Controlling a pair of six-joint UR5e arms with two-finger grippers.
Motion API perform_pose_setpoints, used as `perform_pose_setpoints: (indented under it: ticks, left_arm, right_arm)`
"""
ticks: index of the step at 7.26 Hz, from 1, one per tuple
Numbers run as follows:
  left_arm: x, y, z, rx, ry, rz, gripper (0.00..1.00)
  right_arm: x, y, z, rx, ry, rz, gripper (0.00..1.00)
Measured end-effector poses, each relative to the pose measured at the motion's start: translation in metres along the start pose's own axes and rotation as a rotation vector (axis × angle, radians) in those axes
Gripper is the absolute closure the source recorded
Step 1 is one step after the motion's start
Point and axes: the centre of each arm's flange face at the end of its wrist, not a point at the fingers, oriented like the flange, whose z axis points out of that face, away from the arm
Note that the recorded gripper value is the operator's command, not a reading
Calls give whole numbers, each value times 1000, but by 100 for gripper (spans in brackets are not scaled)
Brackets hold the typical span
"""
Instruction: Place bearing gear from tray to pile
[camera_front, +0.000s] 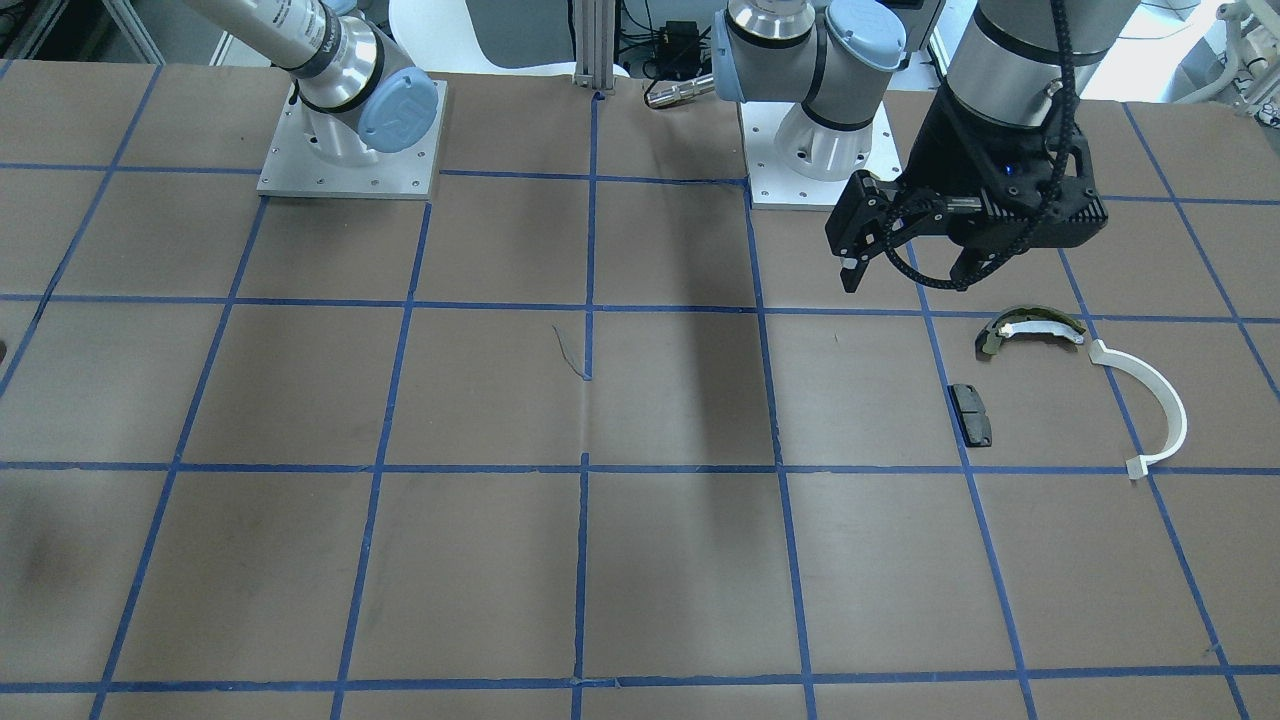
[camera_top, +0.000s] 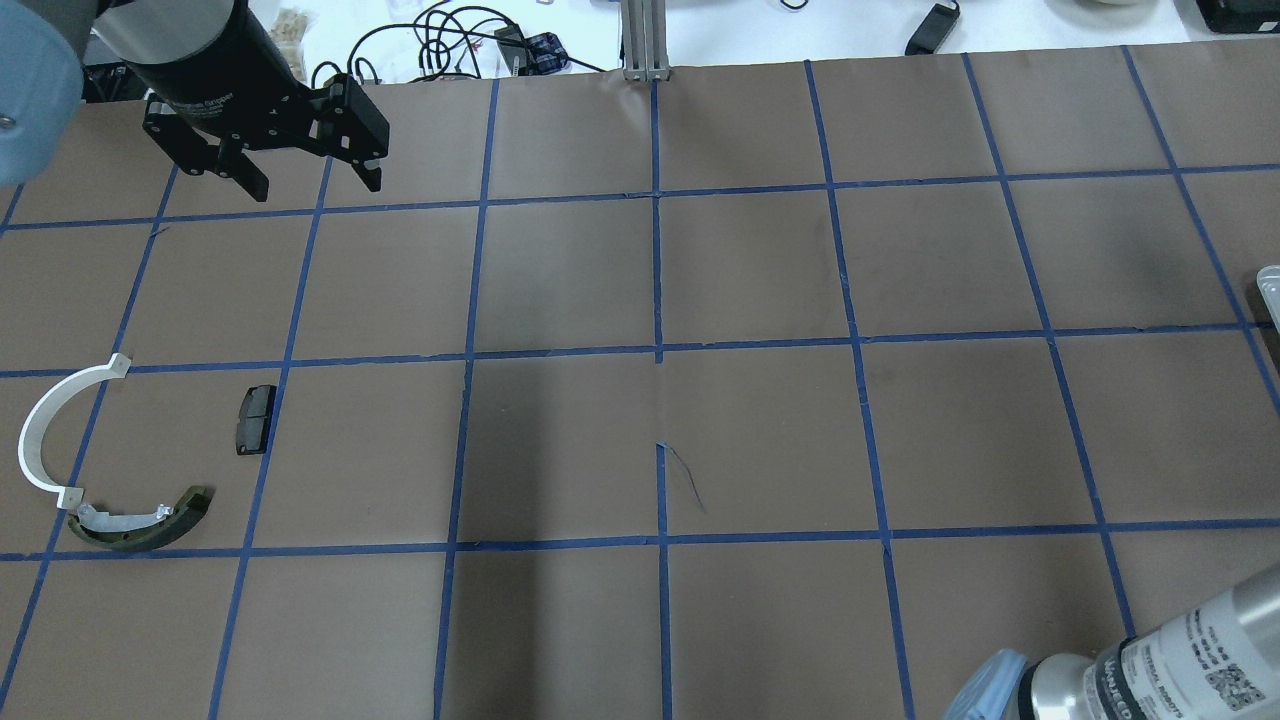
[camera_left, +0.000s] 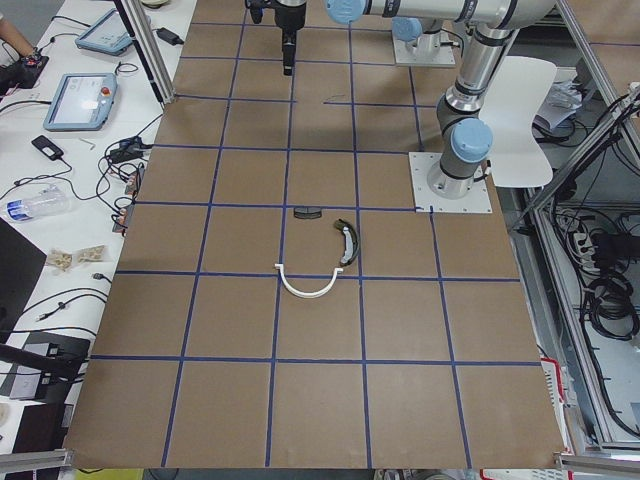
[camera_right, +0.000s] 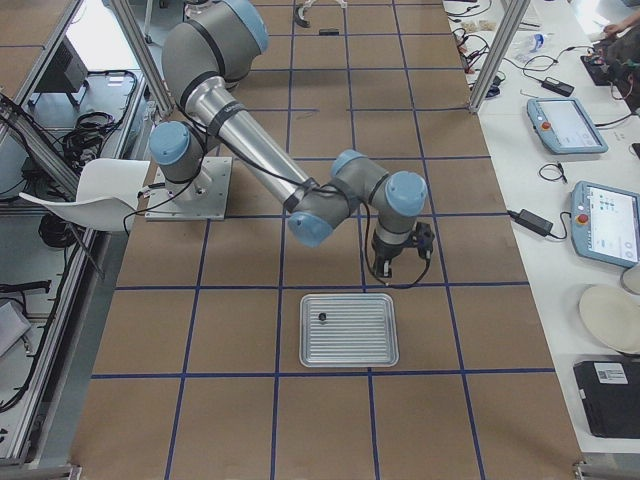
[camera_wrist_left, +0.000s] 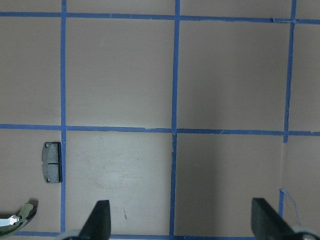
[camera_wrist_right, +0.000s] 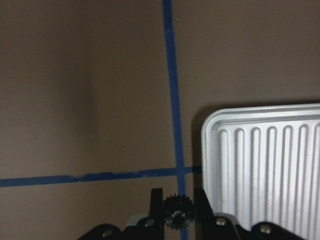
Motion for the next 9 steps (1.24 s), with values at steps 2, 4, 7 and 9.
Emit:
perform_pose_setpoints:
  ticks: [2,4,7,9]
  left_arm:
    - [0,-2,2,-2,0,0,0]
    - [0,-2,2,-3,0,0,0]
    - [0,-2,1,-1,0,-2,0]
    - [0,-2,1,0,-1,-3,0]
  right_arm:
    - [-135,-26,-12,-23,-23,-25,100]
    - [-268,-24,-10,-34,-60,-17,100]
    - [-471,8,-12,10,-61,-9,100]
    - [-566,47,-12,8,-66,-29,100]
